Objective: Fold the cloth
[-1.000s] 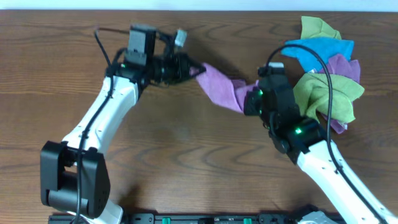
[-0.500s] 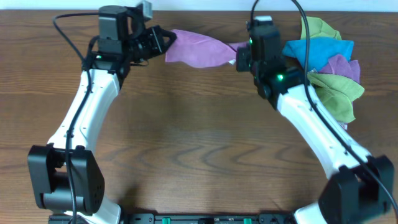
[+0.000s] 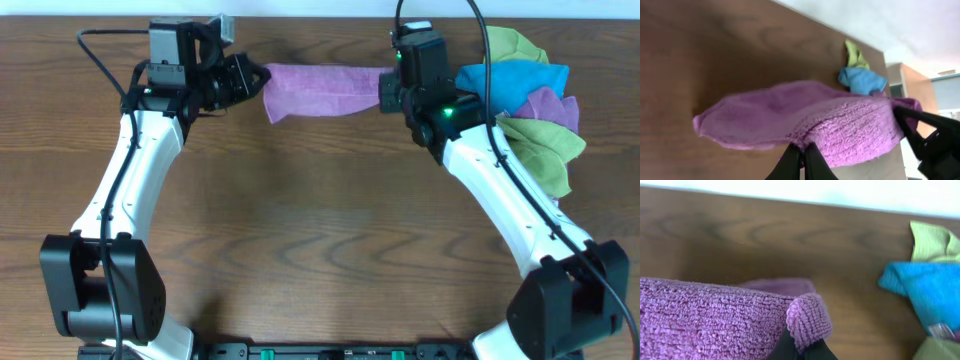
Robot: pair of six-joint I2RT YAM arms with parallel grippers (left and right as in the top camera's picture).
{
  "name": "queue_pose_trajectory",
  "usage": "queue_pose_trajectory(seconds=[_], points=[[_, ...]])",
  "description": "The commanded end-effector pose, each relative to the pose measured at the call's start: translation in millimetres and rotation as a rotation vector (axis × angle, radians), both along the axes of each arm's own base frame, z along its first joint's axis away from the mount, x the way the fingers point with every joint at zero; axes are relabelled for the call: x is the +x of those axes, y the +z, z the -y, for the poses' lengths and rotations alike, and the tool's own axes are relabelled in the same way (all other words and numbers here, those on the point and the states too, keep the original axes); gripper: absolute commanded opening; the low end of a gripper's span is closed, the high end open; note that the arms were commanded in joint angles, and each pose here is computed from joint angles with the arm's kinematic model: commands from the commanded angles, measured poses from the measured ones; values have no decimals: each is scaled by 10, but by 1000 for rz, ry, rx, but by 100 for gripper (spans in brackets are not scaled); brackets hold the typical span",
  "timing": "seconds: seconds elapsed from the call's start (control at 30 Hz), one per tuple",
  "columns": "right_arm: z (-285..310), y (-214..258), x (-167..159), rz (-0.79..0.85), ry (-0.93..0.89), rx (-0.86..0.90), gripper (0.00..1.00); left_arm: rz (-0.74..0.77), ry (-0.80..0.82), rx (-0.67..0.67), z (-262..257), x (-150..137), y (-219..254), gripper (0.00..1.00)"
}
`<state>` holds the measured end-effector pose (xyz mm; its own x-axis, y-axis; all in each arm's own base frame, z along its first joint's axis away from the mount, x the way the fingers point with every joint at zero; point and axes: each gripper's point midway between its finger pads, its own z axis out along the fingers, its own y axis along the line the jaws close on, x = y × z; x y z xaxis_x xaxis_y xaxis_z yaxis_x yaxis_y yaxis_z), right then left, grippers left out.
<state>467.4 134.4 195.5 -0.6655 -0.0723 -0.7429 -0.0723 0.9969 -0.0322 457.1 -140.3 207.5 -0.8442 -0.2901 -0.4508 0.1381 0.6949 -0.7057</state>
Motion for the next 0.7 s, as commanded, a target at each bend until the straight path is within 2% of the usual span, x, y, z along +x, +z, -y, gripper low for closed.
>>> queue_pose_trajectory(seconds=[0.0,0.17,0.37,0.57,0.67], points=[[32,55,-78,-21,6,-26,1,7,-60,41,-8,-66,-41,6],[1,-111,-422,-170,60,-31,1,-148,-168,139,-60,-517,-378,6],[8,-399,-831,-368,47,6,1,-238,-230,164,-54,-794,-546,6],[-92,-518,-992,-418,67,-8,2,-348,-324,172,225,-1209,-949,6],[-123,-517,-1005,-418,70,-6,2,-438,-316,164,274,-1422,-1192,6]])
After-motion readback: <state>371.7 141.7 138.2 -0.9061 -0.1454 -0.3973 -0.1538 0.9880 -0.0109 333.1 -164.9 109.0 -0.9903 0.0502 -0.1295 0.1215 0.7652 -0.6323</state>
